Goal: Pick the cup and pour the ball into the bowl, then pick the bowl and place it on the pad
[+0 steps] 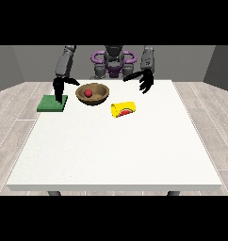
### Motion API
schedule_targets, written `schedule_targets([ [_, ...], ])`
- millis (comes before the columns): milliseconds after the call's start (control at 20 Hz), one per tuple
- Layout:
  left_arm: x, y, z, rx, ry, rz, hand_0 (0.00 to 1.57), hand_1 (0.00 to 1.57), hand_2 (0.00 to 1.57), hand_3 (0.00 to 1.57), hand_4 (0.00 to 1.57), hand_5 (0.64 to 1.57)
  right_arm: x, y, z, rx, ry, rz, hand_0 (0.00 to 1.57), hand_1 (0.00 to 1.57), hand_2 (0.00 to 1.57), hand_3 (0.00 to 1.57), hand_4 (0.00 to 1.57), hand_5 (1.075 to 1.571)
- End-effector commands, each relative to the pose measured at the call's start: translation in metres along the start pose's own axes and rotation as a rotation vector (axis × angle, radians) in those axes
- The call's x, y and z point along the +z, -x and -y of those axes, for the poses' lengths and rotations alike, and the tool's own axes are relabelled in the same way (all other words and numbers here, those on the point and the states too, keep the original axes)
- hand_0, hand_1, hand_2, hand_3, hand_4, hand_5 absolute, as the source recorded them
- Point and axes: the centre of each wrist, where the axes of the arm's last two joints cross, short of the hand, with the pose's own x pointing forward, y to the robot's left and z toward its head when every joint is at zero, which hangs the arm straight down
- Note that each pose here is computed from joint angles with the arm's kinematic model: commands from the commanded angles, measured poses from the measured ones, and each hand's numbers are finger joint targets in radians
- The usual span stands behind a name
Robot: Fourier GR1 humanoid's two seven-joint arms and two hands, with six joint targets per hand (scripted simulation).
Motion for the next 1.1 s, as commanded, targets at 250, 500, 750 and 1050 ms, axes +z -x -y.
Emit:
schedule_targets([
  [250,0.010,-0.004,0.017,0.045,0.038,-0.016,0.00,0.00,0.00,0.00,0.00,1.546,0.025,0.045,-0.009,-0.039,0.050,-0.064,0.00,0.00,0.00,0.00,0.19,1.549],
  [500,-0.005,-0.031,0.015,0.060,0.079,0.072,0.00,0.00,0.00,0.00,0.00,1.555,0.032,0.056,0.000,-0.066,0.095,-0.020,0.00,0.00,0.00,0.00,0.23,1.545],
  [750,-0.006,-0.030,0.015,0.061,0.095,0.071,0.00,0.00,0.00,0.00,0.00,1.558,0.027,0.055,-0.020,-0.095,0.104,-0.028,0.00,0.00,0.00,0.00,0.15,1.525],
  [1050,-0.022,-0.046,-0.001,0.044,0.115,0.095,0.00,0.00,0.00,0.00,0.00,1.562,0.031,0.055,-0.025,-0.147,0.118,-0.025,0.00,0.00,0.00,0.00,0.23,1.532],
])
